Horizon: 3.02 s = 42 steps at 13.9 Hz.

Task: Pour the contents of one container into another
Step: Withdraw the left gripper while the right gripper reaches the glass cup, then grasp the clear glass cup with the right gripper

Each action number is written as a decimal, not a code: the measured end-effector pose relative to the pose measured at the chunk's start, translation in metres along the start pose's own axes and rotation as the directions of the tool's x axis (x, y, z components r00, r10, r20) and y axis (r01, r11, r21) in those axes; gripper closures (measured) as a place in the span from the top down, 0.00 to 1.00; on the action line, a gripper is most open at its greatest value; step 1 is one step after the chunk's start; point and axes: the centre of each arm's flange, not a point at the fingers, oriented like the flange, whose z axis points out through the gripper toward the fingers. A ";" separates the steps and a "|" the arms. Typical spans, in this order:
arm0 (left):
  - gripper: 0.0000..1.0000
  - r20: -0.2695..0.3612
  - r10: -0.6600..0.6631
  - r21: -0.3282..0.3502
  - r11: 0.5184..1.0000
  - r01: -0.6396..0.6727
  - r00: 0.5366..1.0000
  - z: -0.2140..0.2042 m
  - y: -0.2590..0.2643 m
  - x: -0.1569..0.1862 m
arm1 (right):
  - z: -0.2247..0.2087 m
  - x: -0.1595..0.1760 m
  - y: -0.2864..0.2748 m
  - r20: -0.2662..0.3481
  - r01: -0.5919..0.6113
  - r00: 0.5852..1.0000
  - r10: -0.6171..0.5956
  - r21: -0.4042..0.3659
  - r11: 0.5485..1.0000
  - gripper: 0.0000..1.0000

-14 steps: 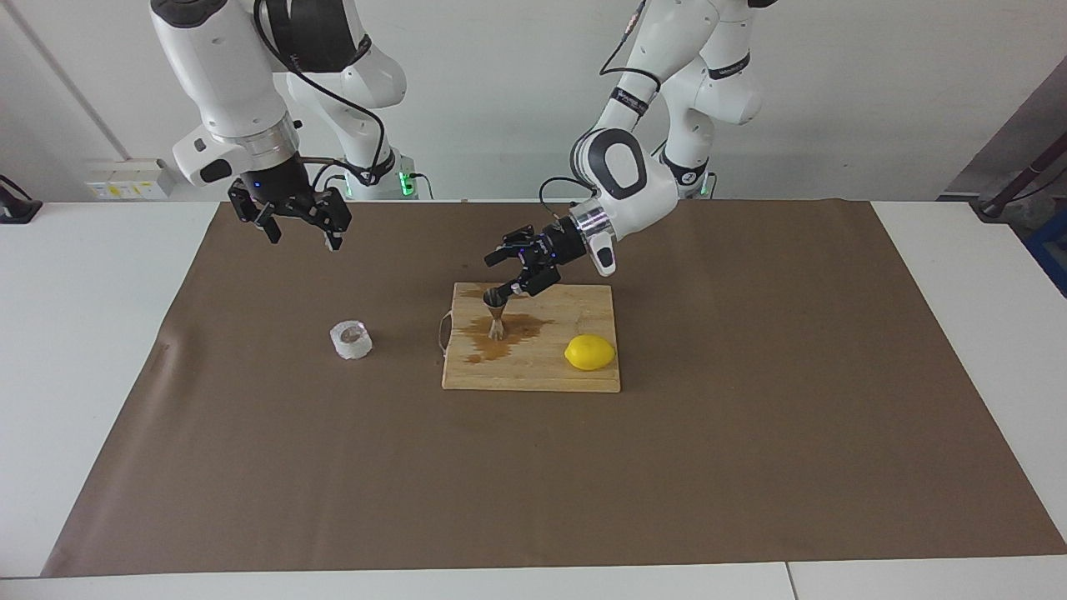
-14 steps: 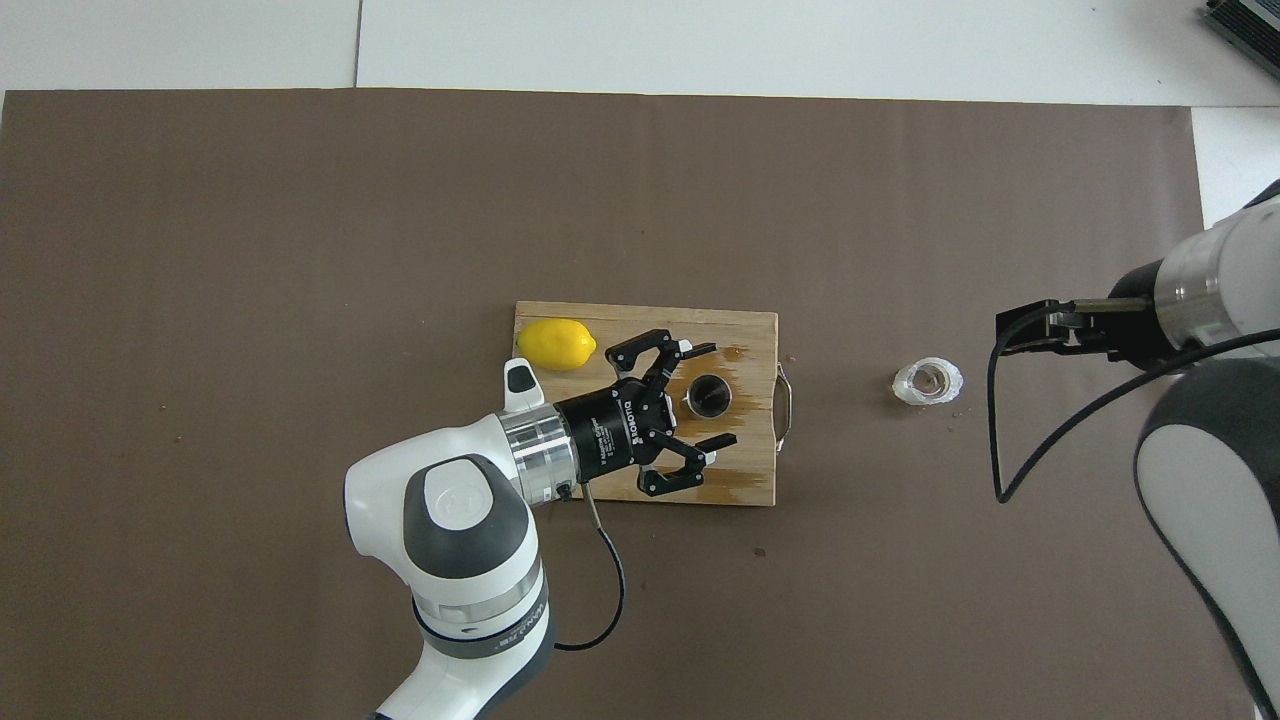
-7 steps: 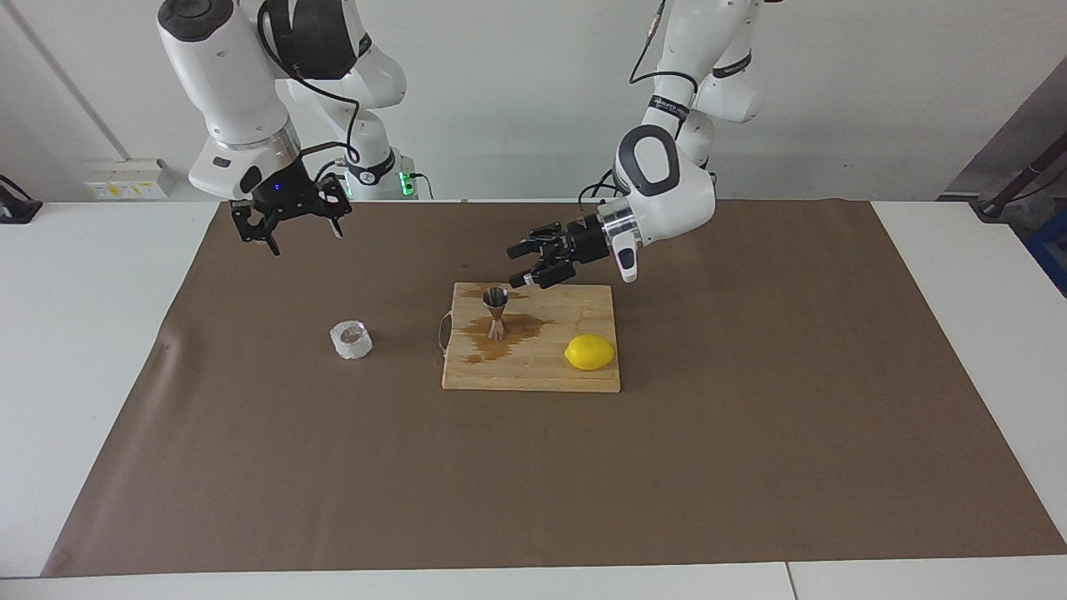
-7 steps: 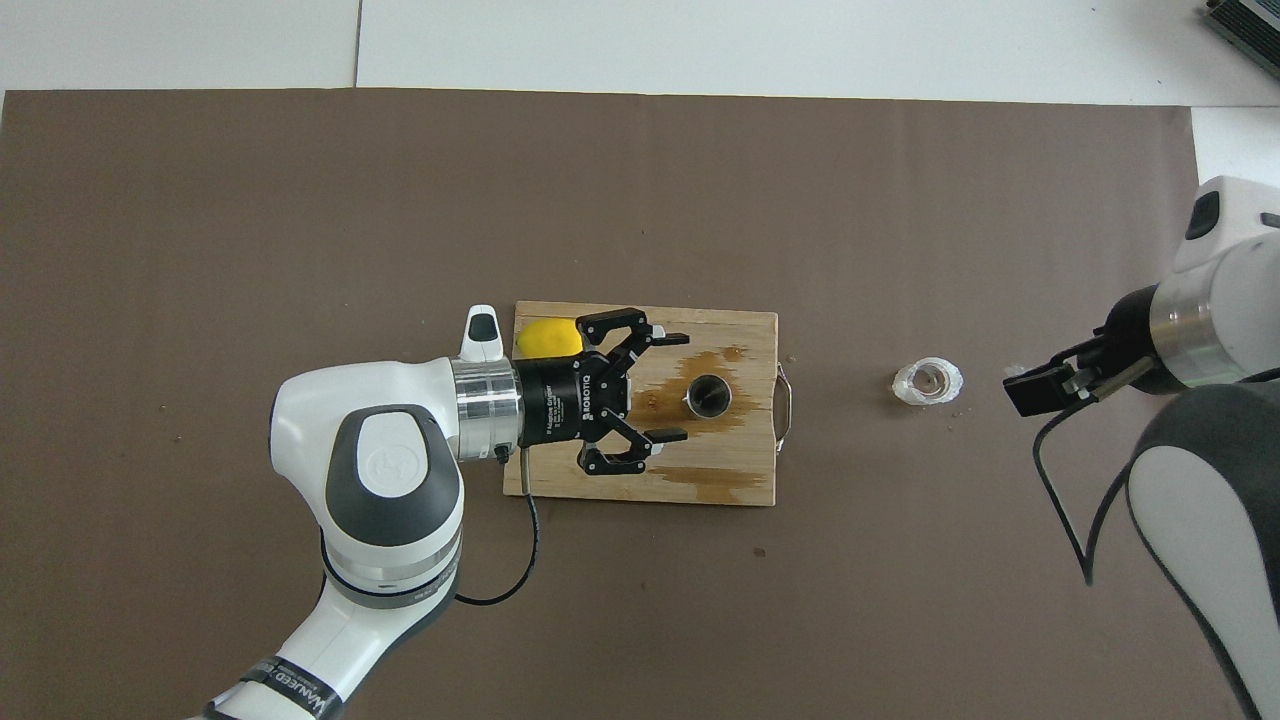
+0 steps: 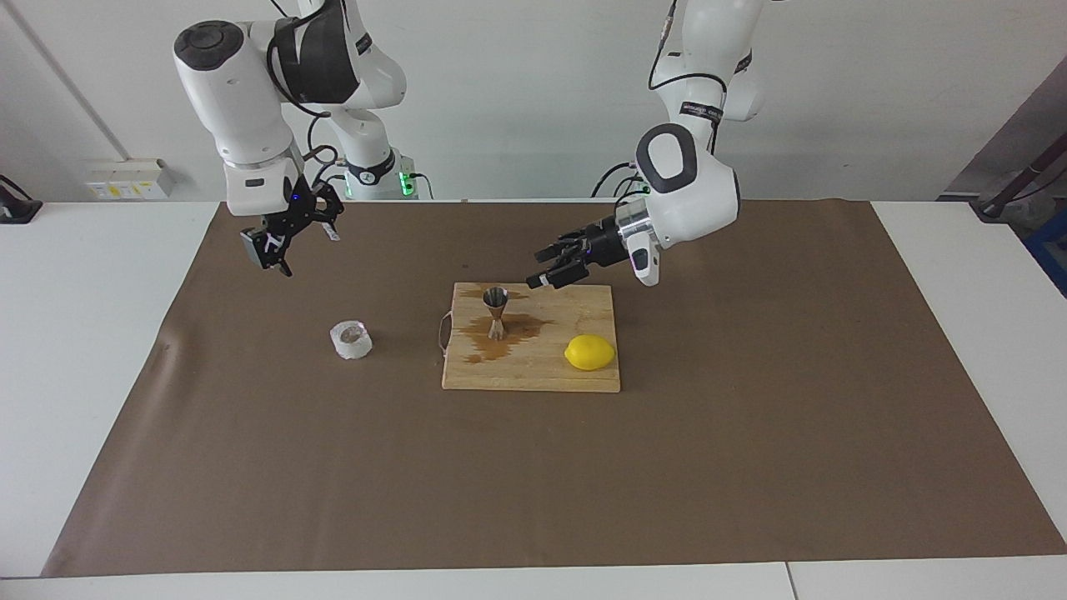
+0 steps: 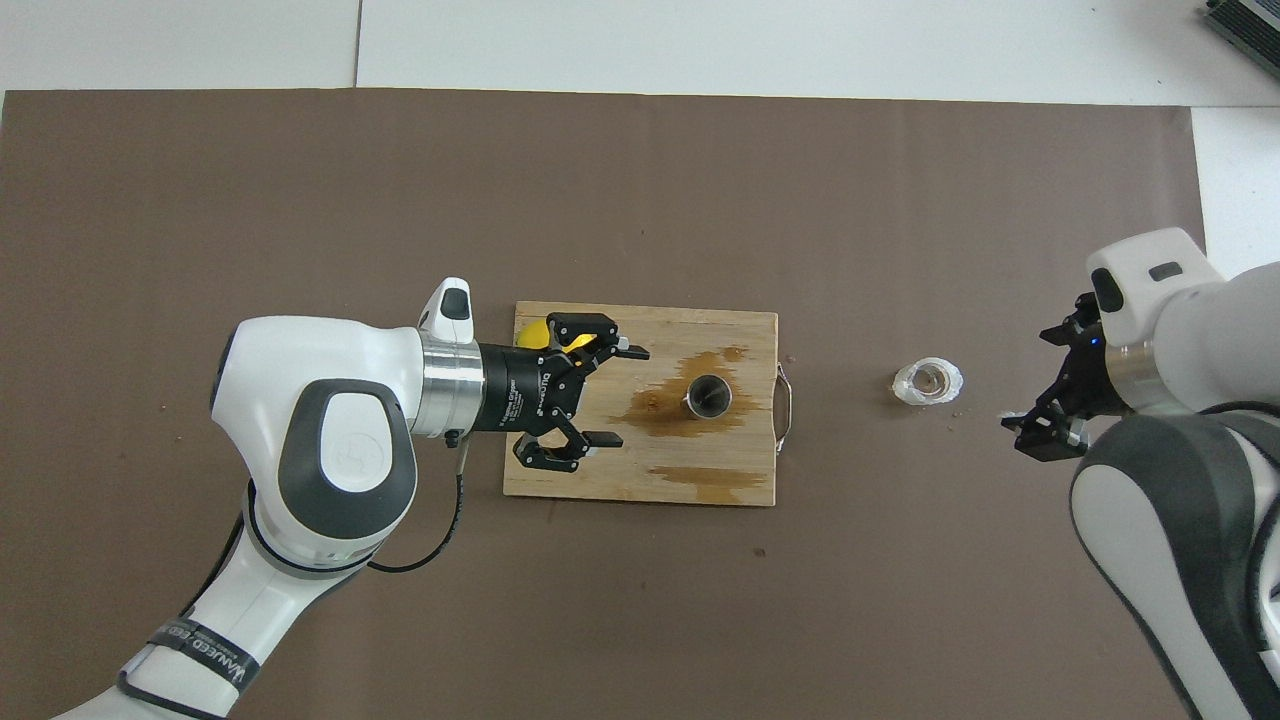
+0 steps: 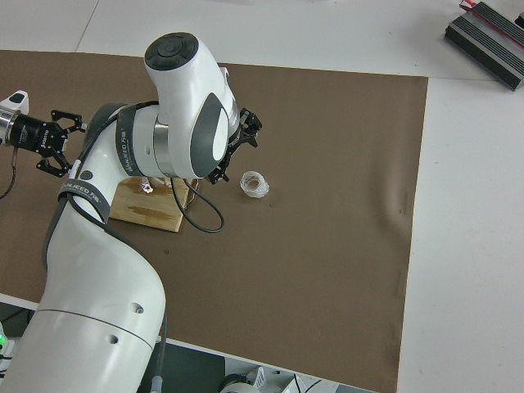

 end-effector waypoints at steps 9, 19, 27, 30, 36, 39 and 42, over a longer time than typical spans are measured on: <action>1.00 -0.267 0.404 0.387 0.876 -0.287 0.875 -0.056 0.031 -0.003 | 0.144 -0.040 0.014 -0.167 0.347 0.923 -0.346 -0.023 0.938 1.00; 1.00 -0.368 0.626 0.626 0.713 -0.314 0.688 -0.145 0.047 -0.030 | 0.189 -0.049 0.011 -0.294 0.322 0.906 -0.304 0.015 0.946 1.00; 1.00 -0.283 0.686 0.730 0.607 -0.313 0.670 -0.271 0.016 0.025 | 0.191 -0.047 0.010 -0.328 0.277 0.909 -0.259 0.009 0.961 0.37; 1.00 -0.280 0.695 0.755 0.585 -0.295 0.662 -0.297 0.014 0.020 | 0.189 -0.024 0.005 -0.340 0.284 0.899 -0.275 -0.023 0.959 0.33; 1.00 -0.266 0.698 0.765 0.573 -0.296 0.665 -0.311 0.019 0.004 | 0.170 -0.003 0.010 -0.355 0.292 0.887 -0.294 -0.062 0.955 0.03; 1.00 -0.261 0.699 0.767 0.569 -0.297 0.665 -0.309 0.020 0.003 | 0.170 -0.001 0.009 -0.356 0.293 0.887 -0.296 -0.063 0.954 0.03; 1.00 -0.266 0.692 0.765 0.575 -0.290 0.671 -0.312 0.018 0.005 | 0.163 0.007 0.009 -0.363 0.274 0.890 -0.277 -0.060 0.960 0.03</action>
